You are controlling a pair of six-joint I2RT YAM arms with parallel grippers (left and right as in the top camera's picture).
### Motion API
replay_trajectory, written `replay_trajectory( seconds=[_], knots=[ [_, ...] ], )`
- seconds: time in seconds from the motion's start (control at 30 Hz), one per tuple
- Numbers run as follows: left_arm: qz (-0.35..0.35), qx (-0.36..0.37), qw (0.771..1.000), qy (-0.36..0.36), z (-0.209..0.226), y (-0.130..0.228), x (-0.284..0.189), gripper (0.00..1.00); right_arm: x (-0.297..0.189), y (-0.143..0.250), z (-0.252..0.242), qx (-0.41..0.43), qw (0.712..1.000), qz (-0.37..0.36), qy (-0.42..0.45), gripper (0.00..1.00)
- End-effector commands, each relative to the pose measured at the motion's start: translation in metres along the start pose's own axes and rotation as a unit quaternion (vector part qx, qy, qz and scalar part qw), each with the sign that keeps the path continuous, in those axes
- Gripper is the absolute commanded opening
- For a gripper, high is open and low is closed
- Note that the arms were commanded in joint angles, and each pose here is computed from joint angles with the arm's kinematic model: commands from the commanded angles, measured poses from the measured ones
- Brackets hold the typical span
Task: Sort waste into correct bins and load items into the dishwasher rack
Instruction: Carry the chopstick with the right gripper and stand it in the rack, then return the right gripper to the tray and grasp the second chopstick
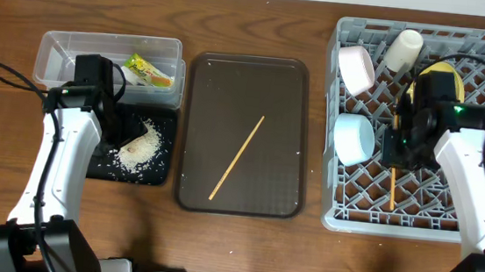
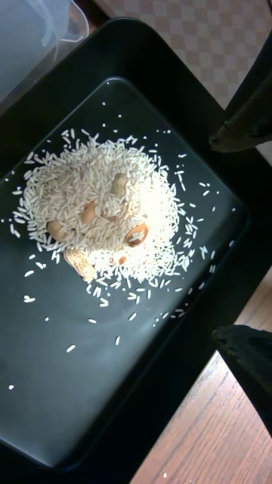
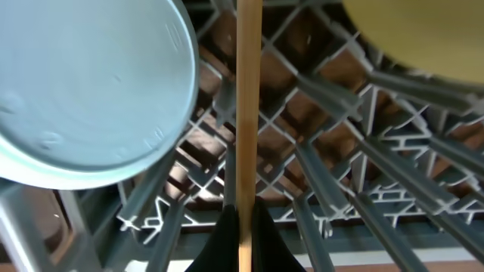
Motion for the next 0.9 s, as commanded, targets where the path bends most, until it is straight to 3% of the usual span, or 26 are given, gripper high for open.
replay_trajectory(
  seconds=[0.0, 0.1, 0.23, 0.27, 0.63, 0.87],
  knots=[
    [-0.014, -0.007, 1.000, -0.002, 0.002, -0.002, -0.006, 0.76, 0.008, 0.003, -0.003, -0.003, 1.000, 0.013, 0.006, 0.01],
    [-0.014, -0.007, 1.000, -0.002, 0.002, -0.002, -0.006, 0.76, 0.012, 0.007, -0.003, -0.004, 1.000, 0.023, 0.006, 0.02],
    [-0.014, -0.007, 1.000, -0.002, 0.002, -0.002, -0.006, 0.76, 0.013, 0.008, -0.003, -0.004, 1.000, 0.023, 0.006, 0.35],
    [-0.014, -0.007, 1.000, -0.002, 0.002, -0.002, -0.006, 0.76, 0.013, 0.007, -0.003, -0.004, 1.000, 0.020, 0.006, 0.39],
    [-0.014, -0.007, 1.000, -0.002, 0.002, -0.002, -0.006, 0.76, -0.010, -0.024, 0.015, -0.006, 0.995, -0.068, -0.073, 0.43],
    [-0.015, -0.007, 1.000, -0.002, 0.002, -0.002, -0.006, 0.76, -0.033, -0.043, 0.077, -0.088, 0.969, -0.143, -0.183, 0.44]
  ],
)
Point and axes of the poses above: each gripper's point midway between its finger pads, its own x axis out along the fingers, its own z axis along the line the jaws close on, y = z × x, the point moved 9 cm from there along -x, back along the fingers, and after that the axes turned 1 degree about -x, right-handed, at the moved point
